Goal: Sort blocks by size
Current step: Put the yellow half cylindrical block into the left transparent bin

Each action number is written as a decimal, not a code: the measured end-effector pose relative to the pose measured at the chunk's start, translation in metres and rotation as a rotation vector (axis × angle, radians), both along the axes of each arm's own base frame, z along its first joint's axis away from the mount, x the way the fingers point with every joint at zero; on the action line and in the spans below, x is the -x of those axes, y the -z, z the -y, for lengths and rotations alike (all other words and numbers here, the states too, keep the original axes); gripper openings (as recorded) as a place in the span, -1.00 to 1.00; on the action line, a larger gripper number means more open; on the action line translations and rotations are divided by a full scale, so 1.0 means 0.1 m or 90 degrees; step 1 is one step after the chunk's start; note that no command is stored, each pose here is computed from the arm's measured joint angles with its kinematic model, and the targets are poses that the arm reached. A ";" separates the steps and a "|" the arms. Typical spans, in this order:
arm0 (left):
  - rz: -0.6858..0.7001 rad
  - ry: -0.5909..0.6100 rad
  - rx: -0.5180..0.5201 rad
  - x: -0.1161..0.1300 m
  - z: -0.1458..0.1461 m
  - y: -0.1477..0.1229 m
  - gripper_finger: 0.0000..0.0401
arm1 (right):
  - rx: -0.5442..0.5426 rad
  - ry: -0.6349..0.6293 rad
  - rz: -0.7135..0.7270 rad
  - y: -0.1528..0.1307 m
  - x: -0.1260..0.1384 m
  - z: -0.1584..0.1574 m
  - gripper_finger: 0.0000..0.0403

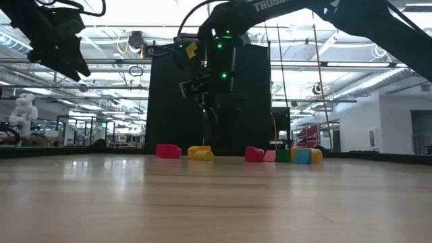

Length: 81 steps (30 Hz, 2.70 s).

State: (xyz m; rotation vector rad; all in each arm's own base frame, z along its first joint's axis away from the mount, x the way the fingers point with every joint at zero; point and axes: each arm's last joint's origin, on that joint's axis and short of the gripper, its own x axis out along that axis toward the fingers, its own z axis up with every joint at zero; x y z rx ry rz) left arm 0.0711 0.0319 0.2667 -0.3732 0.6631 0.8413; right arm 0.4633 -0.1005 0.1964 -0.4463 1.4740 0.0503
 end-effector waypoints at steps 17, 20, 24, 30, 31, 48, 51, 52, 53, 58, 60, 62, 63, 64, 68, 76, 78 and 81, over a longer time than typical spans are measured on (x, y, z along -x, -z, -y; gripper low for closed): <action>0.002 -0.003 0.001 0.00 0.00 0.00 0.27 | 0.028 -0.090 0.050 0.24 -0.22 -0.02 0.13; 0.002 -0.003 0.001 0.00 0.00 0.00 0.27 | 0.013 -0.074 0.014 0.36 -0.20 -0.03 0.09; 0.002 -0.003 0.001 0.00 0.00 0.00 0.27 | 0.002 -0.049 -0.014 0.46 -0.17 -0.03 0.05; 0.002 -0.003 0.001 0.00 0.00 0.00 0.27 | -0.005 -0.004 -0.015 0.51 -0.17 -0.01 -0.02; 0.001 -0.003 0.001 0.00 0.00 0.00 0.27 | -0.008 0.010 -0.015 0.51 -0.16 0.00 -0.03; 0.001 -0.003 0.000 0.00 0.00 0.00 0.27 | -0.056 0.174 0.022 0.43 -0.17 -0.13 -0.66; 0.001 -0.003 0.000 0.00 0.00 0.00 0.27 | -0.074 0.179 0.081 0.21 -0.28 -0.33 -0.66; 0.001 -0.003 0.000 0.00 0.00 0.00 0.27 | -0.085 0.183 0.108 0.09 -0.32 -0.40 -0.66; 0.001 -0.003 0.000 0.00 0.00 0.00 0.27 | -0.100 0.187 0.139 -0.02 -0.36 -0.48 -0.66; 0.001 -0.003 0.000 0.00 0.00 0.00 0.27 | -0.181 0.154 0.335 -0.47 -0.56 -1.04 -0.66; 0.001 -0.003 0.000 0.00 0.00 0.00 0.27 | -0.266 0.109 0.428 -0.63 -0.65 -1.36 -0.66; 0.000 -0.003 0.001 0.00 0.00 0.00 0.27 | -0.342 0.048 0.510 -0.80 -0.71 -1.68 -0.66; 0.001 -0.002 0.000 0.00 0.00 0.00 0.27 | -0.371 0.015 0.544 -0.86 -0.73 -1.83 -0.66; 0.001 -0.002 0.001 0.00 0.00 0.00 0.27 | -0.391 -0.023 0.586 -0.91 -0.75 -1.96 -0.66; 0.001 -0.002 0.001 0.00 0.00 0.00 0.27 | -0.415 -0.138 0.675 -0.91 -0.79 -2.43 -0.66; 0.002 0.004 0.006 0.00 0.00 0.00 0.27 | -0.530 -0.173 0.700 -0.42 -0.91 -2.91 -0.66; 0.002 0.005 0.007 0.00 0.00 0.00 0.27 | -0.553 -0.150 0.693 -0.26 -0.95 -2.96 -0.66; 0.002 0.005 0.007 0.00 0.00 0.00 0.27 | -0.584 -0.105 0.669 -0.12 -0.96 -3.00 -0.66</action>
